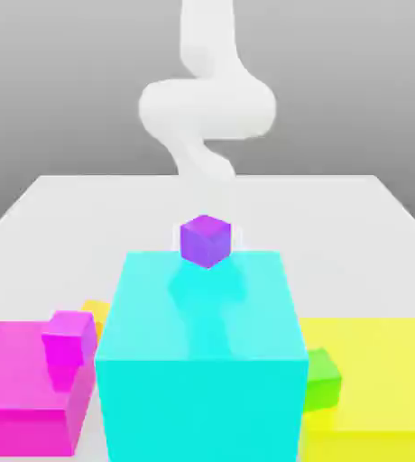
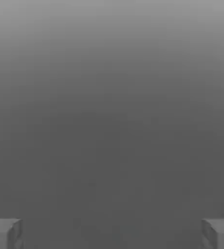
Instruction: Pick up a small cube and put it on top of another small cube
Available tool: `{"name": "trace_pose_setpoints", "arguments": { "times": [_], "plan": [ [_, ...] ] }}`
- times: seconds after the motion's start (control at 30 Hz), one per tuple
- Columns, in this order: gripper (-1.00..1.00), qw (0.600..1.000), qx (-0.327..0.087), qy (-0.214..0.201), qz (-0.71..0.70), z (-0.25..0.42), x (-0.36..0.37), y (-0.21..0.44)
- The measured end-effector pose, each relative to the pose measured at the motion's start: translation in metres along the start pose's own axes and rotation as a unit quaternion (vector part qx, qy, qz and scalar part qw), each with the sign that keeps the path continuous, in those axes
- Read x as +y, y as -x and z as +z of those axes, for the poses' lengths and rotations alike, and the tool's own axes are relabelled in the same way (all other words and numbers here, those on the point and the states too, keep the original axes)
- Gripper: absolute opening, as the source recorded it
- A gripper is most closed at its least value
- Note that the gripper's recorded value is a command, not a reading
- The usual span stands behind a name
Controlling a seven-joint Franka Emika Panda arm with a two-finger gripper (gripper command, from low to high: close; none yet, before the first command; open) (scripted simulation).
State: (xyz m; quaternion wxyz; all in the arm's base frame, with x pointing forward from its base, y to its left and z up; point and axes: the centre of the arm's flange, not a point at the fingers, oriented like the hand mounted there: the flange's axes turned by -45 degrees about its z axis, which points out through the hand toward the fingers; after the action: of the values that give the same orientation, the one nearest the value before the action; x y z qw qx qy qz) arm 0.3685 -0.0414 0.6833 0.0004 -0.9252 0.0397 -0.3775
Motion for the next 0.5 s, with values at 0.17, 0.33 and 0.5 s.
{"name": "trace_pose_setpoints", "arguments": {
  "times": [0.17,0.33,0.5],
  "plan": [
    [0.00,0.995,-0.084,0.046,0.021,0.113,0.070,0.056],
    [0.00,0.981,-0.175,0.072,0.040,0.194,0.131,0.149],
    [0.00,0.957,-0.271,0.078,0.069,0.245,0.177,0.277]
  ]
}}
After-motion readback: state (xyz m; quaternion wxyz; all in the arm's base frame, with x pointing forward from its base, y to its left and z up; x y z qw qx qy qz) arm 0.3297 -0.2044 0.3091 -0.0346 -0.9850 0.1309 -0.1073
